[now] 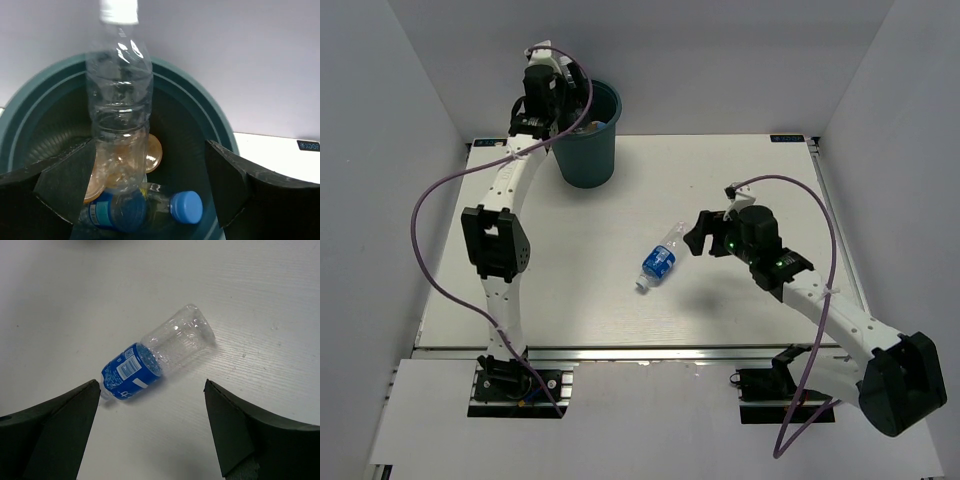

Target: Put the plastic bottles in the bin

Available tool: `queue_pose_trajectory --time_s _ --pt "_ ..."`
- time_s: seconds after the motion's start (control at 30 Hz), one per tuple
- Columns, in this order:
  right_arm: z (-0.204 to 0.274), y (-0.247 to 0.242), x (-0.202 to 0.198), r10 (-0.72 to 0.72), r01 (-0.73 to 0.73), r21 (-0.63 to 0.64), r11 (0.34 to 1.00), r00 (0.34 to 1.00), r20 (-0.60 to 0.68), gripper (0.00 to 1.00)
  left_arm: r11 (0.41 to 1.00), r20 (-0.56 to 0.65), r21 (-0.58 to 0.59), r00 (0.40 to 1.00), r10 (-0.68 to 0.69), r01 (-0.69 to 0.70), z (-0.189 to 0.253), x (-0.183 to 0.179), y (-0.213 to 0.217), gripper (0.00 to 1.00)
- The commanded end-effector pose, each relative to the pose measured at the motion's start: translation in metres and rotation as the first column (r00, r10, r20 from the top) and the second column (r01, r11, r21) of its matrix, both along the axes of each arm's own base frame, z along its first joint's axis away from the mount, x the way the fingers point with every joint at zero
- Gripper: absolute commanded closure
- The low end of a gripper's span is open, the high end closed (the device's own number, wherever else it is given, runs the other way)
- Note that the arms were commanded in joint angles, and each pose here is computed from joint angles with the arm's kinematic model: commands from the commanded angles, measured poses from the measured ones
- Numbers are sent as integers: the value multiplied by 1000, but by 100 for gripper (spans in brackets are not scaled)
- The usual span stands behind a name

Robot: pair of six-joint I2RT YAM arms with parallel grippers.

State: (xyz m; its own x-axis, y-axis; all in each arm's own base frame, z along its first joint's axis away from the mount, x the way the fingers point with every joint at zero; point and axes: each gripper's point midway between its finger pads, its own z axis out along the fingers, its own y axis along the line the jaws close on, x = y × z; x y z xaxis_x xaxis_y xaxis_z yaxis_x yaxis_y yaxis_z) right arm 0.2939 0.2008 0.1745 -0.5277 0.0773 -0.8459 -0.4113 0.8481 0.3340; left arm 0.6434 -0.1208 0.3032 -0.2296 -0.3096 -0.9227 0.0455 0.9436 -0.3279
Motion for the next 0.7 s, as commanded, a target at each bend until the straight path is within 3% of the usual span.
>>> queue_pose_trajectory --time_s 0.0,0.13,0.2,0.33,0.37,0.4,0.67 --pt "16 -1 15 -100 99 51 994 995 18 11 1000 172 9 985 2 -4 98 -34 7 2" --pt "-2 23 11 -110 114 62 992 992 -60 11 1000 189 -4 982 -9 10 113 -50 8 2" --pt "-6 36 10 -141 146 61 987 987 -80 11 1000 154 -7 988 3 -2 96 -56 10 2" --pt "-43 44 8 -327 328 -19 944 928 -177 11 999 121 -21 992 -22 24 86 -85 10 2" --pt "-46 48 8 -342 347 -8 938 920 -192 11 999 155 -32 988 -12 17 104 -101 14 2" --pt "-47 49 10 -367 372 -6 928 912 -185 11 1000 133 -29 991 10 -6 86 -105 18 2" --pt "-76 60 9 -464 464 -49 884 863 -199 11 998 126 -38 990 61 -57 79 -187 42 2"
